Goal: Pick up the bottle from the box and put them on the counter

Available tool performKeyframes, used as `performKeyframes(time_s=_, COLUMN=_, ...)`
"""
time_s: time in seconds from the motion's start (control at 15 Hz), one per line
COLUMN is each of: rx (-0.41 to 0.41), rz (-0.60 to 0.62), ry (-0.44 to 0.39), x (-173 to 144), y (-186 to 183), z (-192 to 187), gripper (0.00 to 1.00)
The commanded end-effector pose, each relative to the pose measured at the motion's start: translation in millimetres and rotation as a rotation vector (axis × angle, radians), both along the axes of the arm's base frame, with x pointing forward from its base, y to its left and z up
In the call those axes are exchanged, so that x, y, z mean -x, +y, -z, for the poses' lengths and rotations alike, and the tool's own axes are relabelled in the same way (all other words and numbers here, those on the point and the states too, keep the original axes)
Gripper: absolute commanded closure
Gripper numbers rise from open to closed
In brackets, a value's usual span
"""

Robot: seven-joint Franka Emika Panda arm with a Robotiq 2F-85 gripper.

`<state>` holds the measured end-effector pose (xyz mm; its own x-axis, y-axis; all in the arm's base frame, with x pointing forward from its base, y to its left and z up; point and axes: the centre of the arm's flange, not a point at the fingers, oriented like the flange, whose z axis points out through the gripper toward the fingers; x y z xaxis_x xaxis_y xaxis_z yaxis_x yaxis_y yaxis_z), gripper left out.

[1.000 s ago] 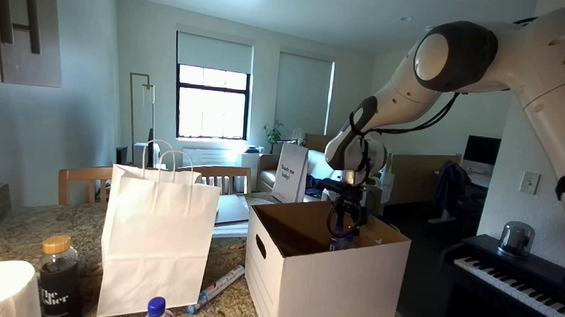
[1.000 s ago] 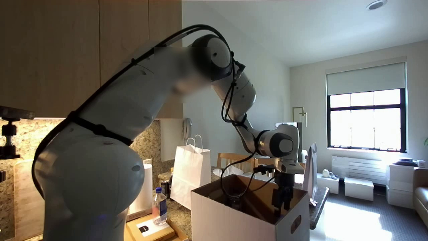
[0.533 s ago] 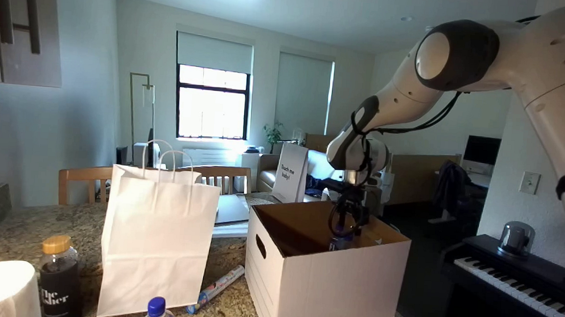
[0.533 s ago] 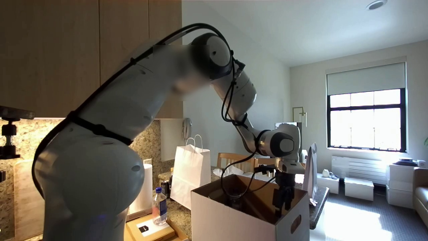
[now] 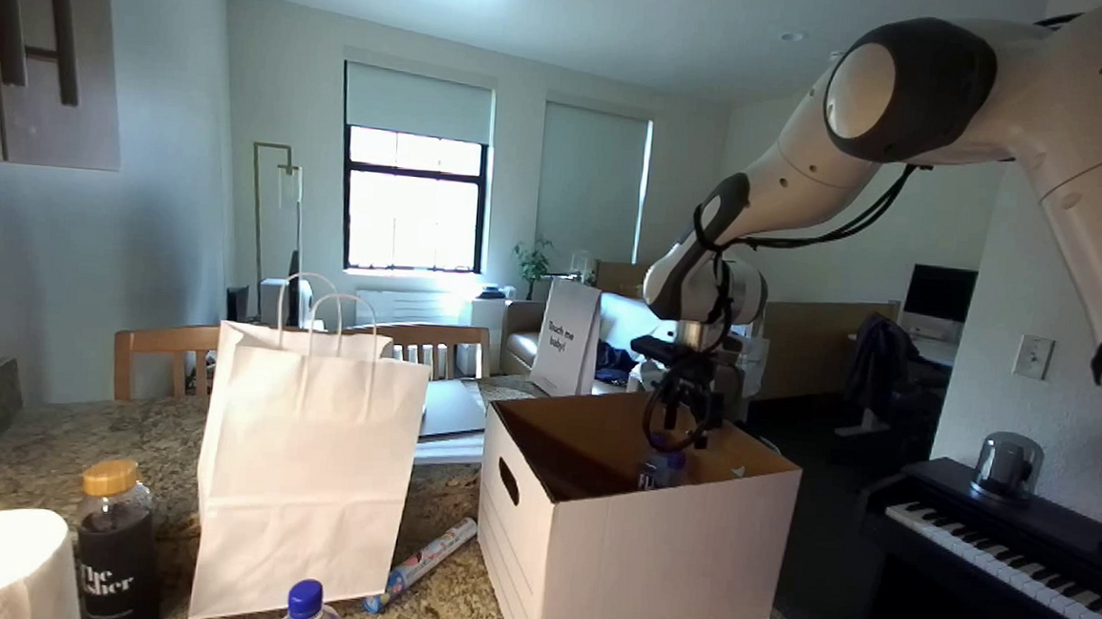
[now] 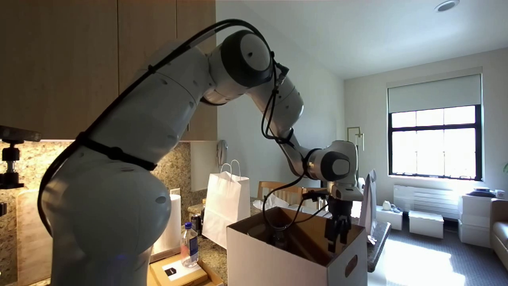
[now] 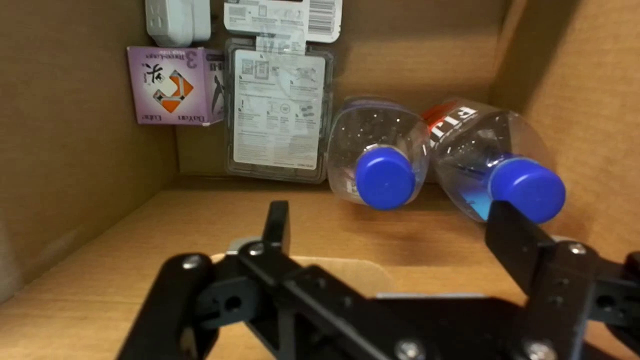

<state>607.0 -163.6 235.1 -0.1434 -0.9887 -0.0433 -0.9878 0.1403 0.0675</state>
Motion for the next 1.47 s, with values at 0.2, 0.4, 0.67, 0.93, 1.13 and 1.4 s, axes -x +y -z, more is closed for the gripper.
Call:
performKeyframes(time_s=0.2, rx=-0.013, rz=0.011, ry=0.032, x=22, y=13, z=12, gripper=0.0)
performKeyframes(time_s=0.4, rx=-0.011, rz=0.019, ry=0.047, x=20, y=14, z=18, gripper=0.0)
performKeyframes(time_s=0.67, rx=-0.012, rz=0.013, ry=0.044, x=18, y=15, z=18, gripper=0.0)
performKeyframes(time_s=0.93, rx=-0.011, rz=0.008, ry=0.042, x=16, y=13, z=19, gripper=0.0)
performKeyframes(time_s=1.13, rx=-0.019, rz=0.008, ry=0.064, x=11, y=9, z=27, gripper=0.0)
performKeyframes(time_s=1.4, rx=-0.004, rz=-0.007, ry=0.07, x=6, y=11, z=38, gripper=0.0)
